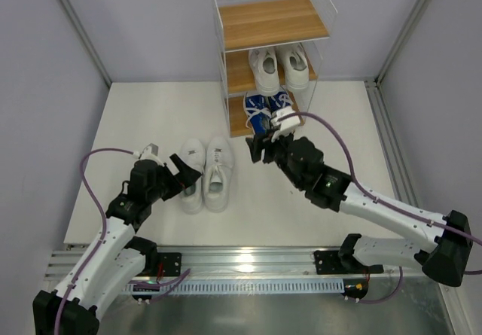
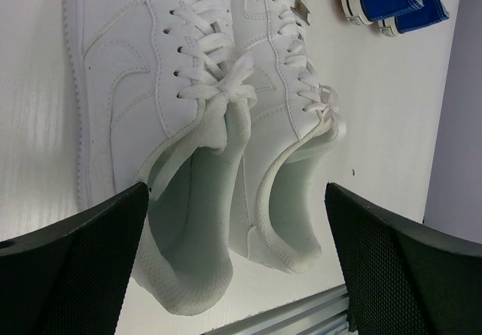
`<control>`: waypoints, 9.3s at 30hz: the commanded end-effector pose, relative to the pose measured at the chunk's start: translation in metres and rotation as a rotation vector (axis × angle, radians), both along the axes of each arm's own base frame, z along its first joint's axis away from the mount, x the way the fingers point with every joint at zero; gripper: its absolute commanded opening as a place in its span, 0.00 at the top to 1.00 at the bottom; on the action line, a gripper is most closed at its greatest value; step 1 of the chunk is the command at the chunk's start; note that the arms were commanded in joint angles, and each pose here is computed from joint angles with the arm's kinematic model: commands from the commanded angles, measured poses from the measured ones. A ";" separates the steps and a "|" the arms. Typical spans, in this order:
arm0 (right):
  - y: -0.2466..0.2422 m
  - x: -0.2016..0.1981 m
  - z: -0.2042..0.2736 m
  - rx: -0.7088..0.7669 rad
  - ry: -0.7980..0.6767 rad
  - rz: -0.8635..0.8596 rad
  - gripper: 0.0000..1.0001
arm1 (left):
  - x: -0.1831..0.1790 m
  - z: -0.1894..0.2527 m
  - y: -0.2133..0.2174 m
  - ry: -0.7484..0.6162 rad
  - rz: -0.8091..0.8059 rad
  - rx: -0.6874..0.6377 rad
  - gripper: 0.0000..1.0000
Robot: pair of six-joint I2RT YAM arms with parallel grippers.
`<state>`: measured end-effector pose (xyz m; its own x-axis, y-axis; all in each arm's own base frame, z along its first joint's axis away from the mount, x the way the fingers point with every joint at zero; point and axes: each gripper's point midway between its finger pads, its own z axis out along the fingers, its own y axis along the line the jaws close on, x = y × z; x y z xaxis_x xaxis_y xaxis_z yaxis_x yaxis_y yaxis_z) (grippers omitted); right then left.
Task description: Place and organize the shoes onto the shoe shelf
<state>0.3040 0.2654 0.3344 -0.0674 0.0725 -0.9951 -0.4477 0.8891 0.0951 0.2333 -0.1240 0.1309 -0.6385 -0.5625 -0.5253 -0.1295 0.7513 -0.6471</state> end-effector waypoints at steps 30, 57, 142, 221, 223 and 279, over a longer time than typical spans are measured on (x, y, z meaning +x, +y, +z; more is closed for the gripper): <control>0.125 -0.120 -0.204 0.102 0.447 -0.104 0.00 | -0.012 0.031 0.037 -0.081 0.141 0.081 0.00; 0.030 -0.094 -0.274 -0.206 0.458 -0.136 0.00 | -0.008 0.022 0.029 -0.076 0.112 0.057 0.00; -0.095 -0.072 0.081 -0.132 -0.116 -0.077 0.96 | -0.002 0.030 0.023 -0.081 0.087 0.050 0.00; -0.155 0.112 0.297 0.099 -0.329 -0.256 0.08 | -0.009 0.047 0.028 -0.127 0.097 0.058 0.00; -0.155 0.101 0.305 0.112 -0.353 -0.237 0.07 | -0.009 0.047 0.029 -0.127 0.102 0.059 0.00; 0.013 -0.111 -0.159 0.014 0.283 0.172 0.00 | 0.008 -0.088 0.007 0.408 -0.064 0.722 0.50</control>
